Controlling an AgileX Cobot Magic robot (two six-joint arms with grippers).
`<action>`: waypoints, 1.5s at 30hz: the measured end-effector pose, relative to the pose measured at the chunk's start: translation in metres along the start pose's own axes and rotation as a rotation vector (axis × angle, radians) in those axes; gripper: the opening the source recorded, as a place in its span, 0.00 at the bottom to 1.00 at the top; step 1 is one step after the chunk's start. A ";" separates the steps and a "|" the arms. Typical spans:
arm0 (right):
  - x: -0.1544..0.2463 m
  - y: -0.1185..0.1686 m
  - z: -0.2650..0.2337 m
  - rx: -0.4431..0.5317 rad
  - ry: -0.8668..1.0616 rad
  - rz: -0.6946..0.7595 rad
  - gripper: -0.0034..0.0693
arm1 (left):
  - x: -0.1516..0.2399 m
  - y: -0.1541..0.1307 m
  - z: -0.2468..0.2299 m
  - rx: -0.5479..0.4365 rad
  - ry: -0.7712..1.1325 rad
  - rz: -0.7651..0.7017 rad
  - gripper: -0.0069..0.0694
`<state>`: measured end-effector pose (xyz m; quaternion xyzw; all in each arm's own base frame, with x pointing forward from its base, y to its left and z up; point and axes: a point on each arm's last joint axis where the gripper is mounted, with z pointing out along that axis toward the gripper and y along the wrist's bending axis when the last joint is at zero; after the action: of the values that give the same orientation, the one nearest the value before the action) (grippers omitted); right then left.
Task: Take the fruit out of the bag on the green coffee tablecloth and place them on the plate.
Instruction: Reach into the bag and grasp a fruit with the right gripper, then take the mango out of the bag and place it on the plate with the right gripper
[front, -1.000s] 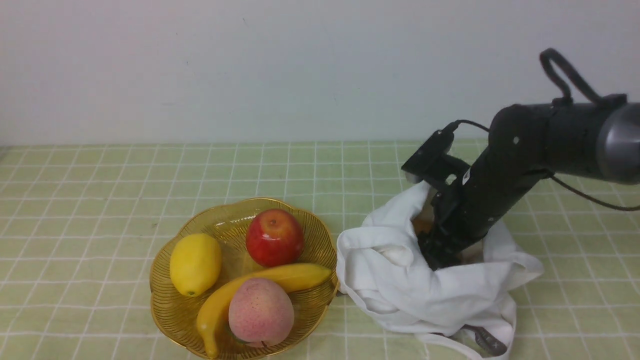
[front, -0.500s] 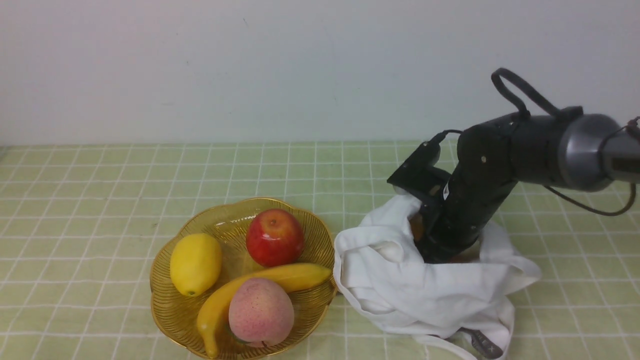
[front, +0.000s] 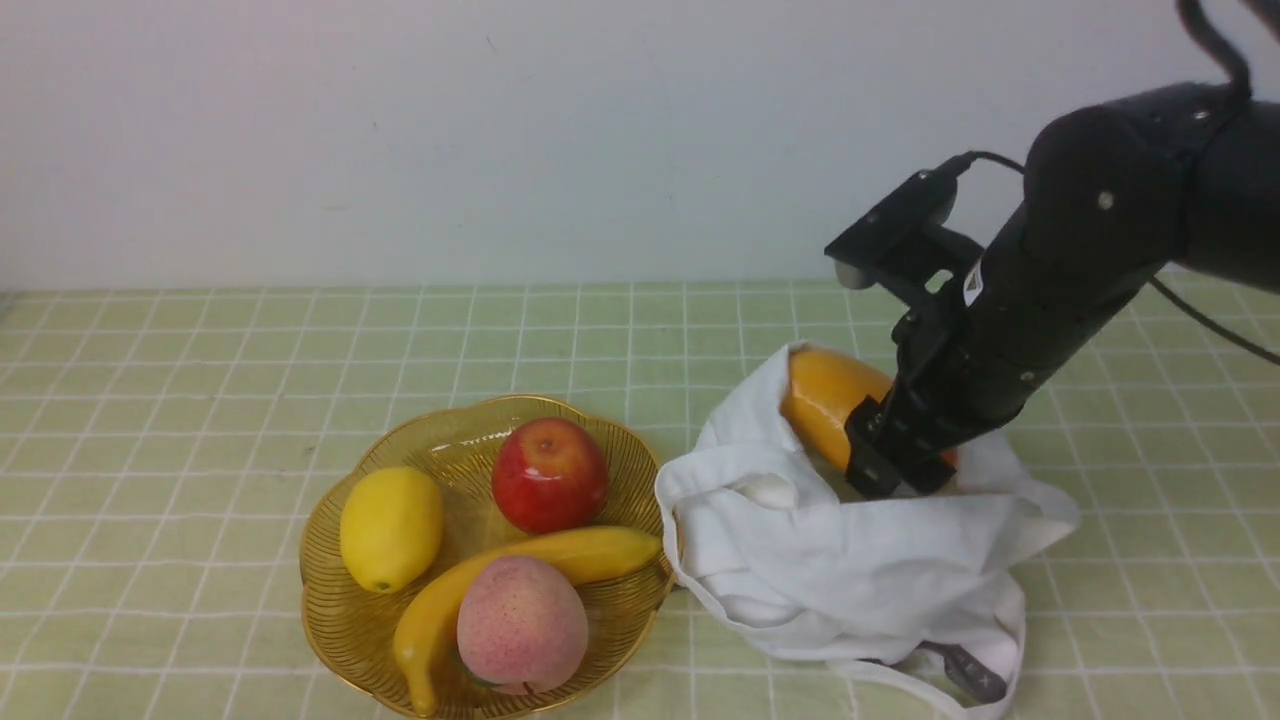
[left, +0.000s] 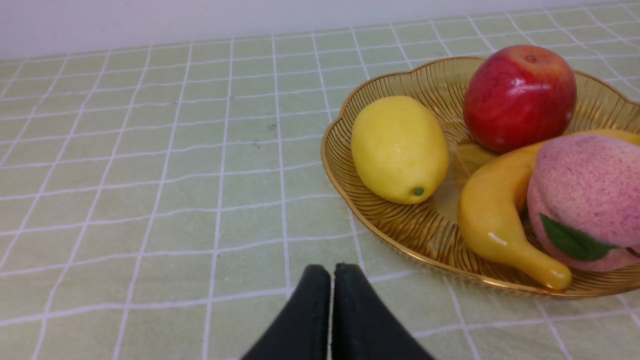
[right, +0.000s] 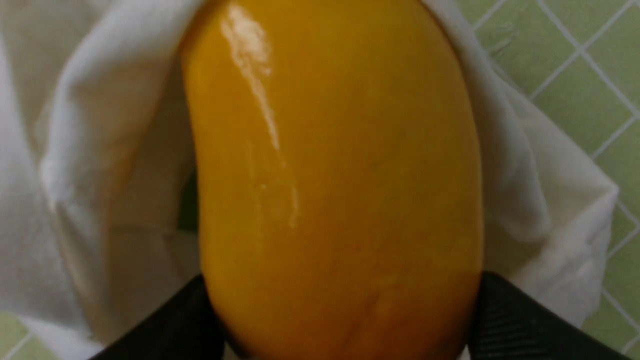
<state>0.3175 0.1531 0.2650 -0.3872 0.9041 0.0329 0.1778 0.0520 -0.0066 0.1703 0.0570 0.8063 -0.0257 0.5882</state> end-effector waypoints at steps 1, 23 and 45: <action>0.002 0.001 -0.004 -0.003 0.003 0.001 0.83 | 0.000 0.000 0.000 0.000 0.000 0.000 0.08; -0.036 0.069 -0.081 -0.250 -0.409 -0.120 0.83 | 0.000 0.000 0.000 0.000 0.000 0.000 0.08; -0.096 0.128 0.072 -0.245 -0.408 -0.185 0.83 | 0.000 0.000 0.000 0.000 0.000 0.000 0.08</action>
<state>0.3089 0.3226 0.2208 -0.4725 0.7994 0.2033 0.3104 0.0520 -0.0066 0.1703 0.0570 0.8063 -0.0257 0.5882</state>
